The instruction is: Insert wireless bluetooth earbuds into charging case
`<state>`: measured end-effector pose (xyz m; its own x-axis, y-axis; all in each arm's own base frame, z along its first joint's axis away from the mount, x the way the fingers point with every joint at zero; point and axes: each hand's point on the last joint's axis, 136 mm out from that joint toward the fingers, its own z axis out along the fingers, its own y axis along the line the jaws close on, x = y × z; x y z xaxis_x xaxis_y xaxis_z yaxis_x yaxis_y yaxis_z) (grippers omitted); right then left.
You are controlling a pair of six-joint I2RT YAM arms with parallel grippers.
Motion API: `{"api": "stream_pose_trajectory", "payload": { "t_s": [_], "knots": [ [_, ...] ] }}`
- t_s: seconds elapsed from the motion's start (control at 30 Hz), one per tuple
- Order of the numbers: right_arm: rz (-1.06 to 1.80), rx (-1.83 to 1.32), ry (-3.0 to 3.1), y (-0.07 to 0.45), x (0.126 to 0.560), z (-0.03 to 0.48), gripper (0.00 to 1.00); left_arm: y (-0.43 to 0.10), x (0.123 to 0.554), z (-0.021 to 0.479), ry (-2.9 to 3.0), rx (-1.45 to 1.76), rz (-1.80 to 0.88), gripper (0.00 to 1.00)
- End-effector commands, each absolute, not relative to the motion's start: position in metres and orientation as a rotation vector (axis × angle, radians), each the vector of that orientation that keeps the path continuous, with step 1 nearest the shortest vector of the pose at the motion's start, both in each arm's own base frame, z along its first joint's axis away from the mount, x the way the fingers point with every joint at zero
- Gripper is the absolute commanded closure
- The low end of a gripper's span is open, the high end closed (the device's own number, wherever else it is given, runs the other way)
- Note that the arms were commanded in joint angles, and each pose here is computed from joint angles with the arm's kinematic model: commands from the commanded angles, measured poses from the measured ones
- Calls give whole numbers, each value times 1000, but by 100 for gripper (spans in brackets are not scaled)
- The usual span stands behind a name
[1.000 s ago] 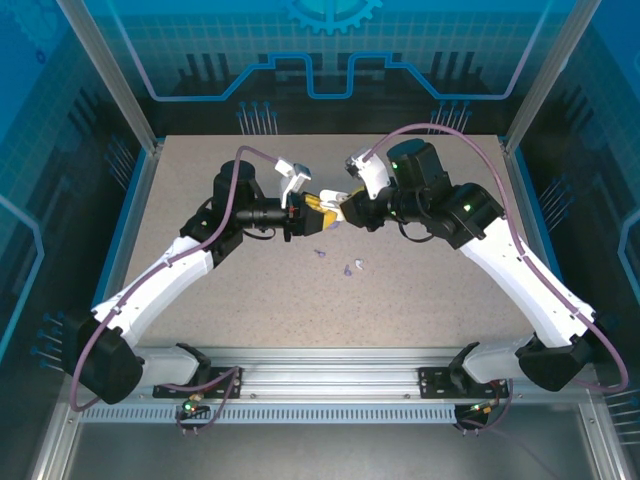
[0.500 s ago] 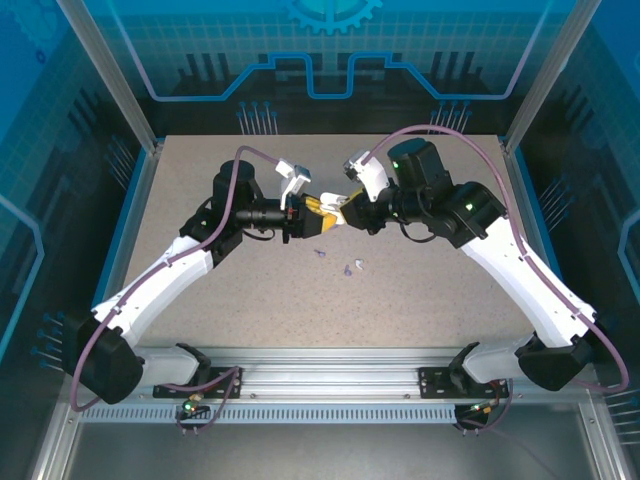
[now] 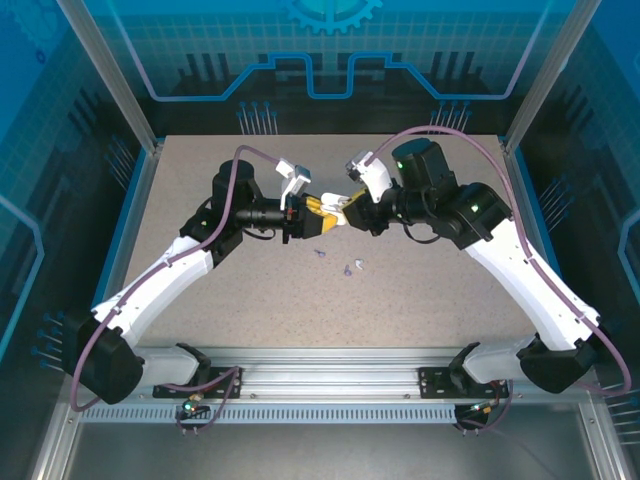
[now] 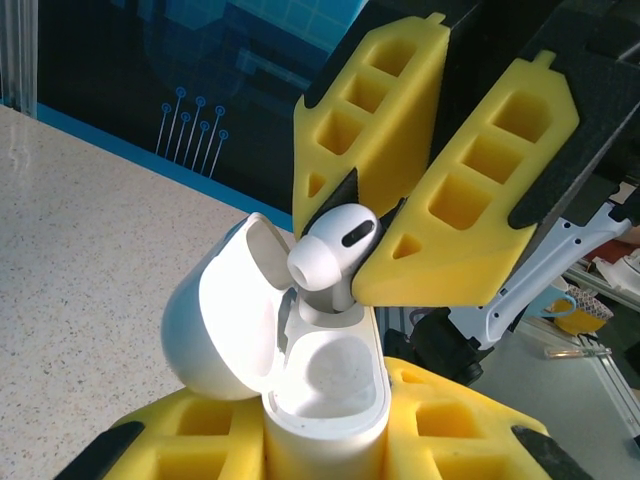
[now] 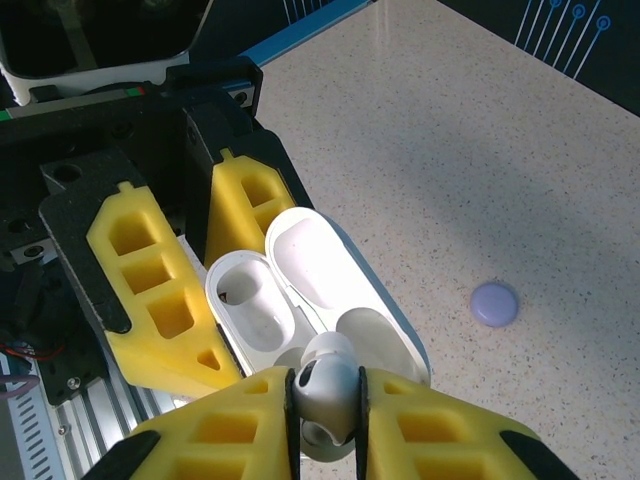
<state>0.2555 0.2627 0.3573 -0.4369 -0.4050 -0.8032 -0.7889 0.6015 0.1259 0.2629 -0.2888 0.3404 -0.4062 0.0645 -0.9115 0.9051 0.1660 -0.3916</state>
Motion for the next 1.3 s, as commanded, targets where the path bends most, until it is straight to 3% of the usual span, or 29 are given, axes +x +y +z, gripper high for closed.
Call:
{"api": "stream_pose_trajectory", "payload": {
  "t_s": [0.0,0.2,0.57,0.8,1.03,1.27],
  "knots": [
    [643,-964,2101,253,246,351,78,-286,252,367,1517,995,-1323,97],
    [651,-955,2097,250,245,353,60,-286,250,367,1507,1005,-1329,97],
    [661,-909,2029,246,243,375,39,-286,249,358,1523,1023,-1315,97],
    [636,-854,2004,240,247,390,37,-287,253,353,1544,1026,-1305,97],
    [651,-859,2009,249,251,393,45,-287,254,350,1558,1028,-1304,97],
    [663,-906,2016,267,254,390,45,-289,256,347,1575,1029,-1299,97]
  ]
}}
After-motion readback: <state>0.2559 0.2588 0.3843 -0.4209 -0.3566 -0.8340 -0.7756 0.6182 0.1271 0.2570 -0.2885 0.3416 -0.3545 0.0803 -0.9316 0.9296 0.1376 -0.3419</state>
